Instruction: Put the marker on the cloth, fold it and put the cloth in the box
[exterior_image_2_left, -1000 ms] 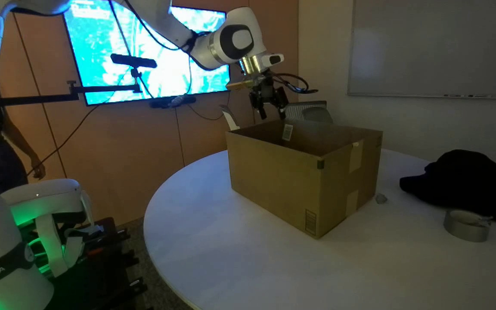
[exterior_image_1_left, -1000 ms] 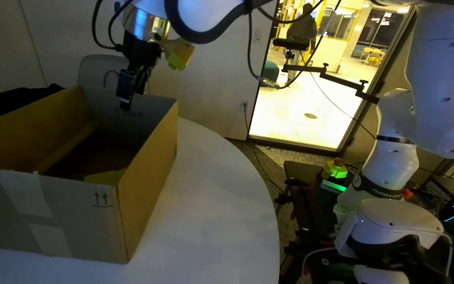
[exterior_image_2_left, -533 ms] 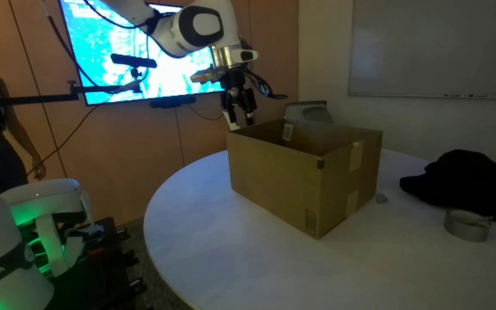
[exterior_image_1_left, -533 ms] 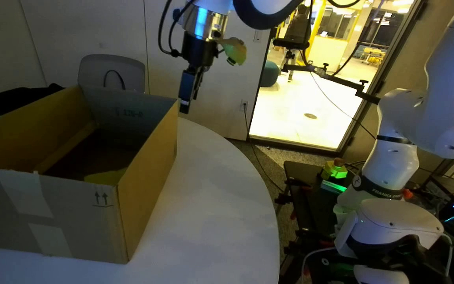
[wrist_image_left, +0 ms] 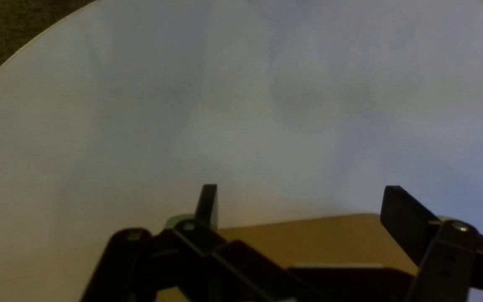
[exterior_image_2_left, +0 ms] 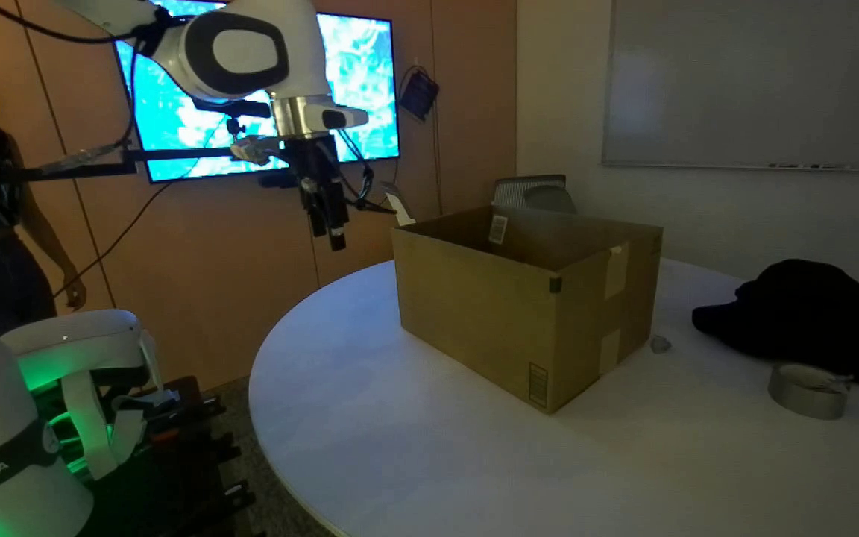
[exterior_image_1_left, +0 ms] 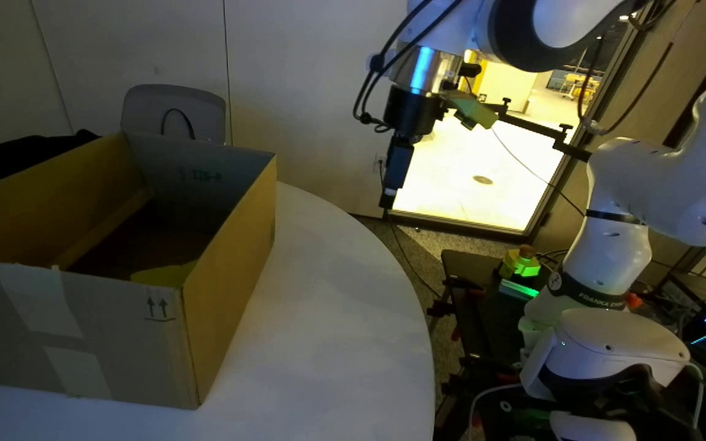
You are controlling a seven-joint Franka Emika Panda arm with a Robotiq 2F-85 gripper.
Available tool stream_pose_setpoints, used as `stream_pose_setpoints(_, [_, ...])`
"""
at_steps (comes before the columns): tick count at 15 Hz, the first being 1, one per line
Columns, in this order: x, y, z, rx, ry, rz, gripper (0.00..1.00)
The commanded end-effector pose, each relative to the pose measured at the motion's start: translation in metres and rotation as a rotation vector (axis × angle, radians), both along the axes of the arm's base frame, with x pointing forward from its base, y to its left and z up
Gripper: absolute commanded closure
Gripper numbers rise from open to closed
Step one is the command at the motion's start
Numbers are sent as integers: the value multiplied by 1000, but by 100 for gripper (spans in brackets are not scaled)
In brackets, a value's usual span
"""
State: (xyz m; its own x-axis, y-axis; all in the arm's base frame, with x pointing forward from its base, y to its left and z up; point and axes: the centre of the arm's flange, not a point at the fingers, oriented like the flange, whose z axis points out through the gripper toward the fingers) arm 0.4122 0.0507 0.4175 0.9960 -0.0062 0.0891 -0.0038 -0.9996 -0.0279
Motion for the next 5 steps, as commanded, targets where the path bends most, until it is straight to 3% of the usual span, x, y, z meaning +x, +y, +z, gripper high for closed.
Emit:
stream_pose_setpoints(1, [-89,2,15,34,-41,-15,0])
stream_pose_setpoints(2, [-32,0,-1,12,-1,-5,0])
stream_pose_setpoints(5, [-61,-1,1,13,-27,-5,0])
